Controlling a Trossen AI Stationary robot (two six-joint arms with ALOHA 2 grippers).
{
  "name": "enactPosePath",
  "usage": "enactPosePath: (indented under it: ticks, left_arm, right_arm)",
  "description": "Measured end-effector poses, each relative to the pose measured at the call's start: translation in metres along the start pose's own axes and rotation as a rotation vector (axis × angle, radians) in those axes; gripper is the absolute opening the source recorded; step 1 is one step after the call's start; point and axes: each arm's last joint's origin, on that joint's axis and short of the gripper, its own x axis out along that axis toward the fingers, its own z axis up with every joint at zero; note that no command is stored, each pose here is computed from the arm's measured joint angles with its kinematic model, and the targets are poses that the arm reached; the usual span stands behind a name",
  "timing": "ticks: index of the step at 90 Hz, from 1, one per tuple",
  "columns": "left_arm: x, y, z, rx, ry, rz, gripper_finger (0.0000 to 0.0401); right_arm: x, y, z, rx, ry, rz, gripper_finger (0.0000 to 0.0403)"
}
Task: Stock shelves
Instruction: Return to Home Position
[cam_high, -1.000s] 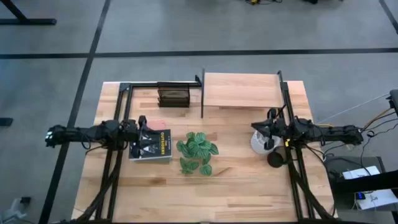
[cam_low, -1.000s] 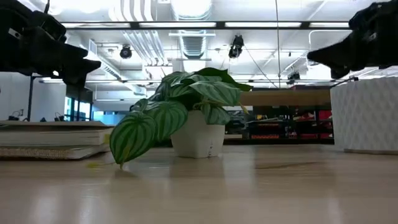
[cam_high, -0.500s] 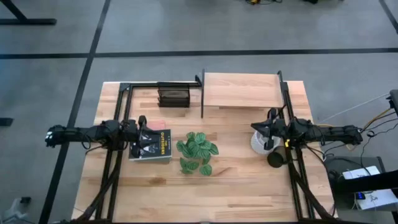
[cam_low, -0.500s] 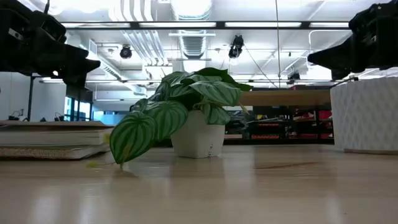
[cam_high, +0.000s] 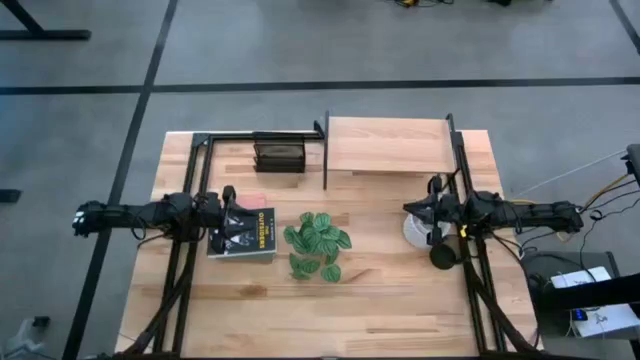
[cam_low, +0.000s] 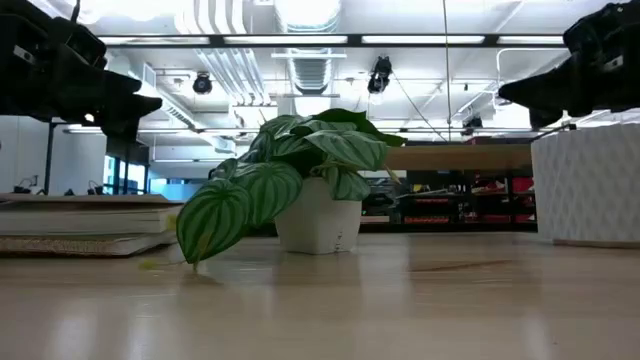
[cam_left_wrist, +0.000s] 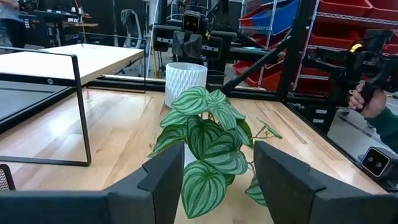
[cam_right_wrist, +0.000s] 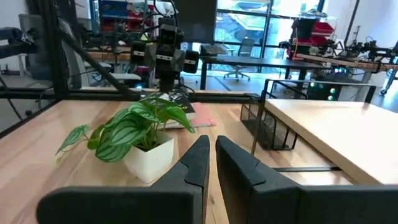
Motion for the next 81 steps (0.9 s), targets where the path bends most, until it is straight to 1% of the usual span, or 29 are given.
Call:
enactPosePath:
  ticks: [24, 31, 38, 50, 81]
  left_arm:
    - [0.0002, -0.0002, 0.0003, -0.004, -0.004, -0.006, 0.0188]
    - [0.0005, -0.0001, -0.0001, -0.036, 0.002, -0.006, 0.0188]
    - [0.0009, -0.0001, -0.0005, -0.050, 0.008, -0.004, 0.0185]
    - [0.0013, 0.0000, -0.0011, -0.049, 0.014, -0.003, 0.0179]
    - [0.0018, 0.0003, -0.0015, -0.049, 0.019, 0.004, 0.0167]
  right_arm:
    - [0.0017, 0.0004, -0.0023, 0.001, 0.028, 0.002, 0.0014]
    - [0.0017, 0.0003, -0.0022, 0.001, 0.027, 0.002, 0.0014]
    - [0.0016, 0.0003, -0.0022, -0.001, 0.027, 0.002, 0.0014]
    - [0.0016, 0.0003, -0.0021, -0.048, 0.026, 0.003, 0.0014]
    - [0.0016, 0.0003, -0.0020, -0.041, 0.026, 0.002, 0.0014]
